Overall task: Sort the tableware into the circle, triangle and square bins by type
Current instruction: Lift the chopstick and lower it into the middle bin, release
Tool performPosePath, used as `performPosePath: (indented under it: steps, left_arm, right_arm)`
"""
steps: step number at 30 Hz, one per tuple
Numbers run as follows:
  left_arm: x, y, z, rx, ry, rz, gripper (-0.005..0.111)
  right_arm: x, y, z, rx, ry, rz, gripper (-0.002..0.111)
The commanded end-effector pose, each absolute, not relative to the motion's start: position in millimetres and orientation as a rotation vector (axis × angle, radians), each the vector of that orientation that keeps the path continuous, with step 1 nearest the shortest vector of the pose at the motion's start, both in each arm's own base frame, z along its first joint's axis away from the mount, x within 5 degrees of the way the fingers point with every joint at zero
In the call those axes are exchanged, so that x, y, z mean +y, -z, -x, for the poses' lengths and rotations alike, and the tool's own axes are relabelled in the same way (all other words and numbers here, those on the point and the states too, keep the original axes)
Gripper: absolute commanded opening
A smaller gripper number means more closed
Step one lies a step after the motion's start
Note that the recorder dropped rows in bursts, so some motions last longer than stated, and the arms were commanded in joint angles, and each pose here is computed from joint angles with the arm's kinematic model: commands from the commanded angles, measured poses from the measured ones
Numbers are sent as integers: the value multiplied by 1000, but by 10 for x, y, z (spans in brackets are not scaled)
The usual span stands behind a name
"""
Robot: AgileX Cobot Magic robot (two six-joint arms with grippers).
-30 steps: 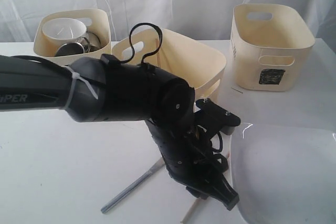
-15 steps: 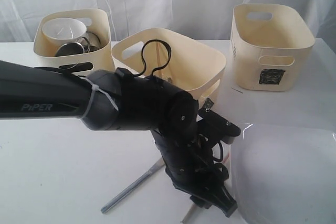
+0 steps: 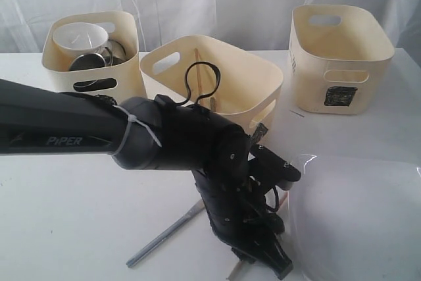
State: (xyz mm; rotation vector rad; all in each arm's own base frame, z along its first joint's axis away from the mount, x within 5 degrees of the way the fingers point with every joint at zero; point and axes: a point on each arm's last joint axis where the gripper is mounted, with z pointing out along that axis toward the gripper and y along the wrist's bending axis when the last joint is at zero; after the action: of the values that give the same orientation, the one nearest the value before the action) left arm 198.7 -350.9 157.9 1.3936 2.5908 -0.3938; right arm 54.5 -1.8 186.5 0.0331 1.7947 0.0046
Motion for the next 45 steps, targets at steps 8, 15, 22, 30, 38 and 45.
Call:
performPosePath:
  steps: [8,15,22,30,38,45]
  left_arm:
    - [-3410,-1562,-2005,2644,345,-1457,0]
    - [-3255,-1798,-2206,2635,377,-1333,0]
    - [-3199,-2078,-2181,2574,405,-1315,0]
    - [-3143,-2475,-2150,2434,461,-1264,0]
    - [-3100,-2951,-2276,2045,396,-1203,0]
    - [-2982,-3029,-2709,1849,341,-1063,0]
  right_arm:
    - [-14,-1863,-545,1780,-5,-21,0]
    - [-14,-1863,-545,1780,-5,-21,0]
    - [-13,-1863,-545,1780,-8,-22,0]
    - [-13,-1863,-545,1780,-8,-22,0]
    - [-13,-1863,-545,1780,-8,-22,0]
    - [-13,-1863,-545,1780,-8,-22,0]
